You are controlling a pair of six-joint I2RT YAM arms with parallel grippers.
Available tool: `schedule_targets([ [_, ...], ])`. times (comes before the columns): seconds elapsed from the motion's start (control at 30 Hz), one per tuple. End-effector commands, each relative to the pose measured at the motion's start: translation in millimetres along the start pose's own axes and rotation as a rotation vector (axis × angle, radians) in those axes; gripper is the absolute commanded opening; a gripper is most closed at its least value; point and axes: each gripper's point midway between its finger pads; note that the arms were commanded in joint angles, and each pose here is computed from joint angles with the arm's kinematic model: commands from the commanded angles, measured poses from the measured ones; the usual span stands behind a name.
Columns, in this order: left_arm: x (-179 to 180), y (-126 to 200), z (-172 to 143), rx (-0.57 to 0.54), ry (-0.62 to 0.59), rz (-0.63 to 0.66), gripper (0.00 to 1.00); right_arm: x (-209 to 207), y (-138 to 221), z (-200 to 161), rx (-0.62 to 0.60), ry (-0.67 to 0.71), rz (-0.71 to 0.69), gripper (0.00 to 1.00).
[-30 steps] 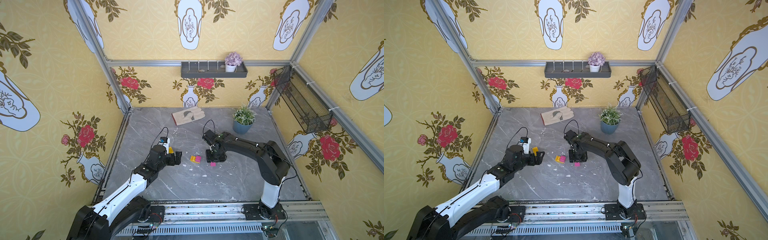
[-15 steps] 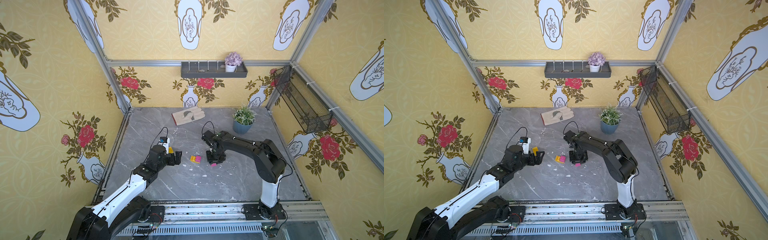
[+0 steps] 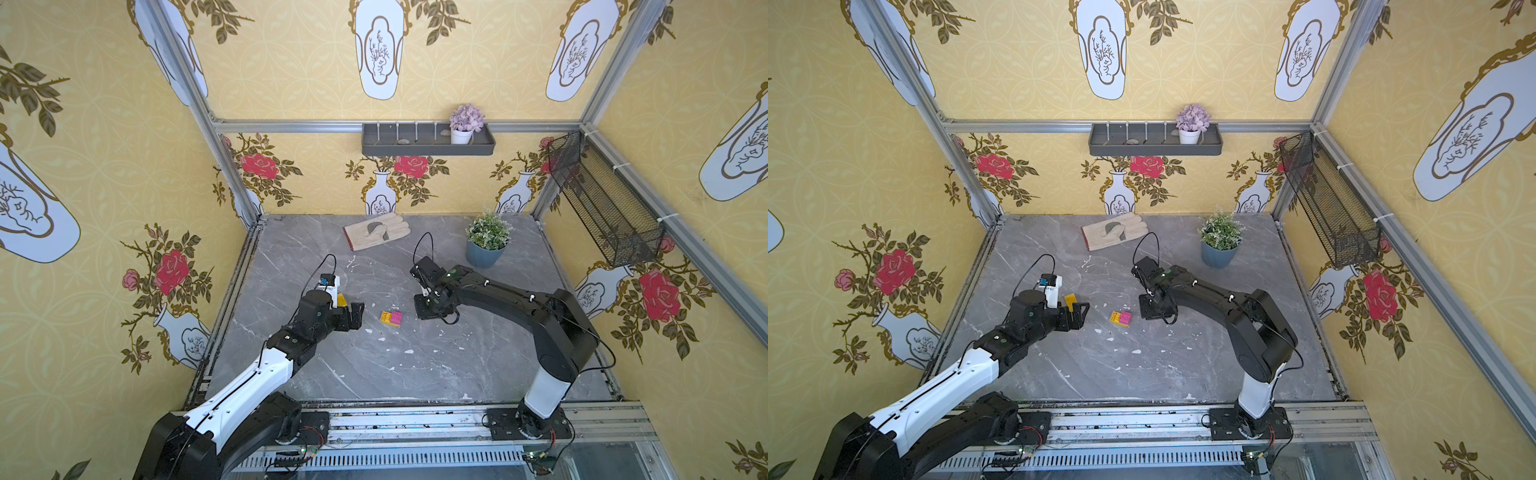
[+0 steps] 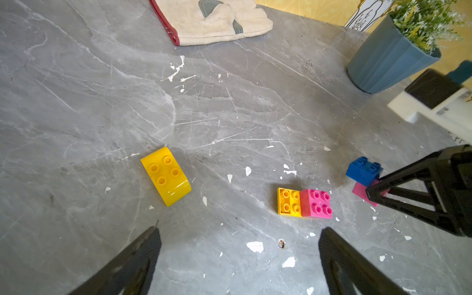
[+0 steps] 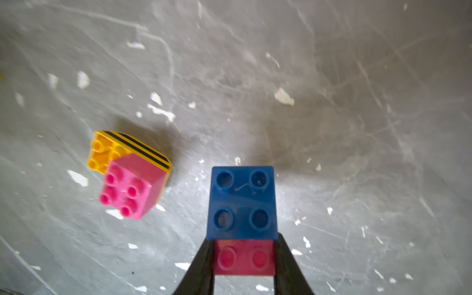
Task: Assemble the letter s with lego
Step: Pick up the lego brick from the center of the board, then place the lego brick at the center of the board.
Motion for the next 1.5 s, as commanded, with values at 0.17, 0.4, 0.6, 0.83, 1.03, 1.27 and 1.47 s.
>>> schedule_targets([
  [0.17, -4, -1, 1, -0.01, 0.005, -0.026, 0.99, 49, 13, 67, -0.343, 0.171, 0.185, 0.23],
  [0.4, -4, -1, 0, 0.003, 0.007, -0.024, 0.99, 52, -10, 65, -0.491, 0.37, 0.234, 0.27],
  [0.6, -5, -4, -2, 0.026, 0.005, -0.028, 0.99, 48, -27, 70, -0.542, 0.421, 0.222, 0.29],
  [0.83, -6, -7, -5, 0.043, 0.001, -0.03, 0.99, 27, -57, 63, -0.525, 0.41, 0.151, 0.3],
  [1.03, -6, -9, -8, 0.06, -0.004, -0.034, 0.99, 9, -68, 51, -0.511, 0.37, 0.124, 0.35],
  [1.27, -6, -11, -11, 0.072, -0.007, -0.035, 0.99, 1, -66, 45, -0.51, 0.348, 0.132, 0.54],
  [1.47, -5, -11, -11, 0.074, -0.011, -0.032, 0.99, 2, -36, 51, -0.522, 0.316, 0.145, 0.61],
])
Point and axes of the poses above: each gripper's point midway between its finger pads, its own y axis back along the fingers, its own x axis along the line the jaws close on, z = x × y, and after that the axes turned 5 degrees about -y, right-handed
